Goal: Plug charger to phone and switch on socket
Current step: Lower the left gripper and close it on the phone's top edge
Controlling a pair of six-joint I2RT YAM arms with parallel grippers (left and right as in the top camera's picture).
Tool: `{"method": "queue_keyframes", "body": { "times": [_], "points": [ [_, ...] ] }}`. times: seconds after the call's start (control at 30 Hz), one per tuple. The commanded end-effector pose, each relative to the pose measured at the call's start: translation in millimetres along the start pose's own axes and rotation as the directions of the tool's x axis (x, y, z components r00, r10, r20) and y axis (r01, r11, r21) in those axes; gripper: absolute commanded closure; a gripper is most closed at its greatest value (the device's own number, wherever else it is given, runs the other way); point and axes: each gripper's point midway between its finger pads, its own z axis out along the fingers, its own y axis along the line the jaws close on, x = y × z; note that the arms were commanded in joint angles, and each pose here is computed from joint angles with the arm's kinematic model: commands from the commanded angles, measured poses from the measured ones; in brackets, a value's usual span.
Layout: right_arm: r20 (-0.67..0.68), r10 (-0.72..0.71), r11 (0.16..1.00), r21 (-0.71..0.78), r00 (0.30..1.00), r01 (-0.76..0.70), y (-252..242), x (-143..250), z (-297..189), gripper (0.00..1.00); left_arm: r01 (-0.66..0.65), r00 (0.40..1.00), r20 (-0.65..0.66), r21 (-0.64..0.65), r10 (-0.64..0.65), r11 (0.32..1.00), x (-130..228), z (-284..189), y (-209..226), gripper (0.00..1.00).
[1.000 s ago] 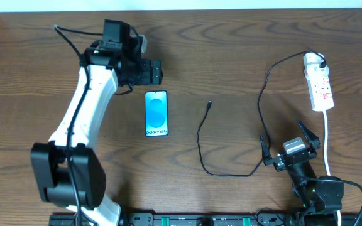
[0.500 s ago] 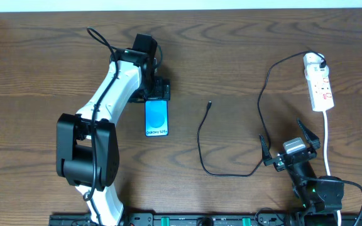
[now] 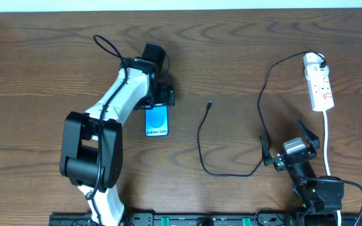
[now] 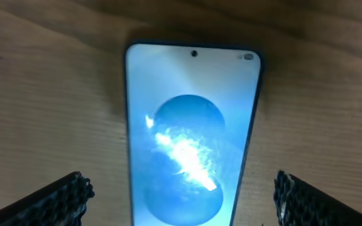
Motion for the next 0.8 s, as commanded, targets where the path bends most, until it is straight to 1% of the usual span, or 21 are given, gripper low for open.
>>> {"method": "queue_keyframes", "body": {
  "times": [0.0, 0.37, 0.77],
  "points": [
    [0.000, 0.018, 1.000, -0.003, 1.000, -0.018, 0, 0, 0, 0.01, 0.013, 1.000, -0.001, -0.029, -0.013, 0.999, 5, 7, 4, 0.05],
    [0.000, 0.018, 1.000, -0.003, 1.000, -0.018, 0, 0, 0, 0.01, 0.001, 1.000, 0.009, -0.028, -0.001, 1.000, 5, 14, 2, 0.05],
    [0.000, 0.018, 1.000, -0.003, 1.000, -0.018, 0, 0, 0, 0.01, -0.001, 0.994, -0.108, -0.068, -0.006, 0.998, 26, 51, 4, 0.05]
  ]
}}
